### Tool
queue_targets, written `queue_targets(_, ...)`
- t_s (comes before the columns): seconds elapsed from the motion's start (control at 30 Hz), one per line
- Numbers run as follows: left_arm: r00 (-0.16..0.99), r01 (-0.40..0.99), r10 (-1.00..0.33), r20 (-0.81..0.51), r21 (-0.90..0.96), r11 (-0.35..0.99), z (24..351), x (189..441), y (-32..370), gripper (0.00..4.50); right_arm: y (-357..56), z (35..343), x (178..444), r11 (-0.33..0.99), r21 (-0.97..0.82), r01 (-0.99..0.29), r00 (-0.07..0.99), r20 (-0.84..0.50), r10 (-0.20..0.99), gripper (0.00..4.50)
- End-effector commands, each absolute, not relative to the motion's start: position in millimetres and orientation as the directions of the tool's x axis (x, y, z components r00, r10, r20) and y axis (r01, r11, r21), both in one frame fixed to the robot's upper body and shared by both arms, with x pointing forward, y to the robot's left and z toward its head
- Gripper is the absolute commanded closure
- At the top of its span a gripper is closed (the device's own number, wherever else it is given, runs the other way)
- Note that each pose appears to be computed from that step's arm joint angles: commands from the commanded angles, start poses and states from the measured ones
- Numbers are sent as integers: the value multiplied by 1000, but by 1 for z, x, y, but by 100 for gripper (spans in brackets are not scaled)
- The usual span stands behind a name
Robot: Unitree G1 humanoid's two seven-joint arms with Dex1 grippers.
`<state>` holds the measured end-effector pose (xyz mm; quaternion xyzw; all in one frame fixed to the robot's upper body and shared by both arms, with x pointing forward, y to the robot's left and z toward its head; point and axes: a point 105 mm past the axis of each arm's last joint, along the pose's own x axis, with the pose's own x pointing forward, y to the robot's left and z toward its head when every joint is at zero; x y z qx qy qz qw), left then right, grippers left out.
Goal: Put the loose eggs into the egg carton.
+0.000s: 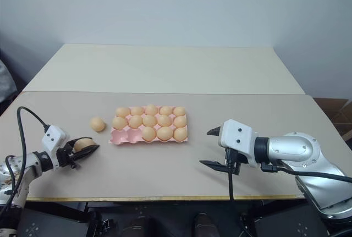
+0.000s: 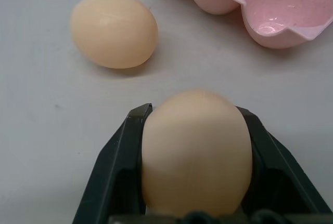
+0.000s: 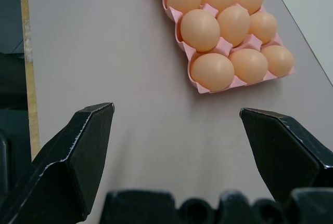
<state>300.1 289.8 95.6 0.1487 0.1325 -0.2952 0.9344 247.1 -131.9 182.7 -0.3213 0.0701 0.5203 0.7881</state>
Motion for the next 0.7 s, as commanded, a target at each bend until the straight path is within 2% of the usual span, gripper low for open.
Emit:
queue_targets(0.03,750,658,-594,-290,238,714,124,288,279,269,-134,193,245,248,-473,-846,468,-432,771,0)
queue_targets(0.13,710,704,-675,-201,254,664,150,282,260,269,-134,192,245,241,-472,-848,462,-436,772,0)
queue_targets(0.3,608,779,-792,-59,234,581,176,289,224,269,-129,192,245,236,-470,-850,452,-424,785,0)
queue_targets(0.5,530,830,-847,-53,236,505,169,313,195,269,-125,192,245,249,-483,-839,466,-405,787,0)
queue_targets(0.7,481,856,-874,-70,253,451,162,329,184,269,-128,191,242,268,-492,-828,490,-405,772,0)
